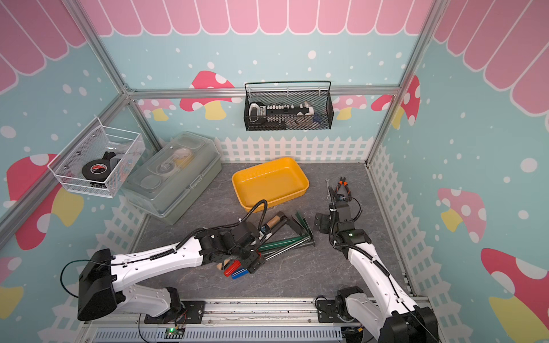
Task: Put the small hoe into the storage box
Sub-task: Pick up the hoe from the center of the board.
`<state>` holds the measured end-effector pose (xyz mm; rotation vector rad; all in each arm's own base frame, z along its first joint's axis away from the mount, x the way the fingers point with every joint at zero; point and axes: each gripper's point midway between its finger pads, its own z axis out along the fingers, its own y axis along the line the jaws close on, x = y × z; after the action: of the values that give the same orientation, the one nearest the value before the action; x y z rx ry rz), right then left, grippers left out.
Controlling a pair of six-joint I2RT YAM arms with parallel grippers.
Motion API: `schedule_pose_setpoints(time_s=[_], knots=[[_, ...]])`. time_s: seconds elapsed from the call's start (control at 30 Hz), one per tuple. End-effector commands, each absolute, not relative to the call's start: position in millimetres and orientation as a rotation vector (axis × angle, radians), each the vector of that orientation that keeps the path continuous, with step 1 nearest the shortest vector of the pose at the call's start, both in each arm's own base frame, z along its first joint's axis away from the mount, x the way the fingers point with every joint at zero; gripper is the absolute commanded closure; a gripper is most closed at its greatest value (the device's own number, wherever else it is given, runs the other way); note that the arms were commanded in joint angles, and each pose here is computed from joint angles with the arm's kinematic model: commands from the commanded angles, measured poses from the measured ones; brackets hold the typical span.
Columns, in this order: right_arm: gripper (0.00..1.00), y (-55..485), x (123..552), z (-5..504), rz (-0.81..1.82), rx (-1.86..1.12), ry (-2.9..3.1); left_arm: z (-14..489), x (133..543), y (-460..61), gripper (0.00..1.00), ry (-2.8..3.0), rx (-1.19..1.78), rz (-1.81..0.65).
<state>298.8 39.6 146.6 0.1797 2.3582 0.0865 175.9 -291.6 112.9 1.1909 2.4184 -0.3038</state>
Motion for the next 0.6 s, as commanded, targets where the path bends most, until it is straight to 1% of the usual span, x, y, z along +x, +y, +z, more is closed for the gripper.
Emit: schedule_pose_setpoints(time_s=[0.0,0.13,0.57], knots=[[0.01,40.2,292.5,146.4,0.075,0.176,2.41,113.8,165.0,-306.5,0.05,2.444,1.212,-0.373],[0.01,42.2,291.9,142.9,0.08,0.191,2.449,98.5,155.4,-318.2,0.11,2.481,1.268,-0.381],[0.01,40.4,291.8,148.1,0.054,0.182,2.459,56.8,148.2,-316.3,0.15,2.584,1.302,-0.349]])
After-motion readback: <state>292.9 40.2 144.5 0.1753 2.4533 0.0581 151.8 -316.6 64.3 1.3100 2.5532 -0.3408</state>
